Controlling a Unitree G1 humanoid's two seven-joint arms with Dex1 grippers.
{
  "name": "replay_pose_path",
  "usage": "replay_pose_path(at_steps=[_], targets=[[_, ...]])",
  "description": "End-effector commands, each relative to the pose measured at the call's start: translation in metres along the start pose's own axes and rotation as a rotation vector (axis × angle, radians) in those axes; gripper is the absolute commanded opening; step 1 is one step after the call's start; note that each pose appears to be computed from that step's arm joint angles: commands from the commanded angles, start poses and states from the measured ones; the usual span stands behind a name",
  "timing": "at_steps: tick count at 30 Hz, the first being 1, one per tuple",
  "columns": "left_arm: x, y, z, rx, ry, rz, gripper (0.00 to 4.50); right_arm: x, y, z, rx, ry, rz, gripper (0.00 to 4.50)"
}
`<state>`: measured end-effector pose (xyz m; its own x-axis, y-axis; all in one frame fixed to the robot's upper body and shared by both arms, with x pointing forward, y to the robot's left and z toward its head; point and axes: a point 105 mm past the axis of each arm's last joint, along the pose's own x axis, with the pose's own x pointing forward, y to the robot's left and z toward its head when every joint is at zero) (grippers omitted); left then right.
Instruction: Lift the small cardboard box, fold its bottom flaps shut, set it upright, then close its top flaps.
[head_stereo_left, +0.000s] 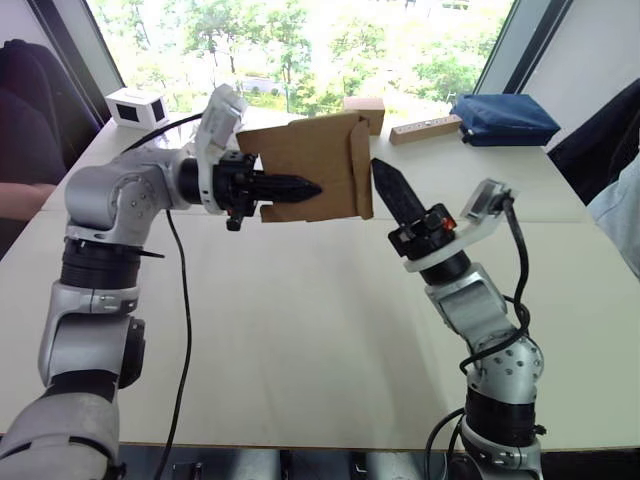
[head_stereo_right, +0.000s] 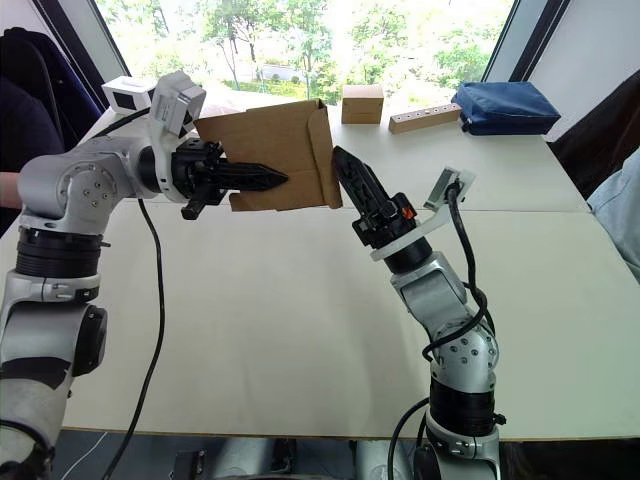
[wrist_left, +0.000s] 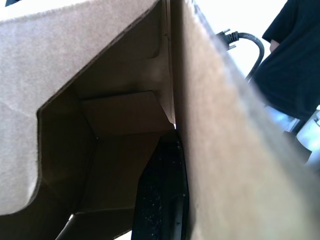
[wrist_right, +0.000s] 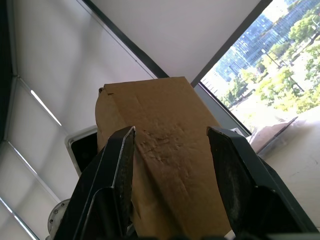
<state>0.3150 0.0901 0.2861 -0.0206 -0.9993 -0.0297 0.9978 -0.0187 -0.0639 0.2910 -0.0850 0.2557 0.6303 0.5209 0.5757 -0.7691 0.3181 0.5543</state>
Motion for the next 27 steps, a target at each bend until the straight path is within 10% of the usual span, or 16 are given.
replay_pose_path(at_steps=[1, 27], targets=[[-0.002, -0.005, 0.009, 0.037, -0.01, -0.015, 0.0, 0.001, 0.011, 0.002, -0.037, 0.004, 0.039, 2.36], [-0.001, -0.006, 0.006, 0.033, 0.007, -0.025, 0.0, 0.004, 0.0, 0.0, -0.171, 0.008, 0.005, 2.36]])
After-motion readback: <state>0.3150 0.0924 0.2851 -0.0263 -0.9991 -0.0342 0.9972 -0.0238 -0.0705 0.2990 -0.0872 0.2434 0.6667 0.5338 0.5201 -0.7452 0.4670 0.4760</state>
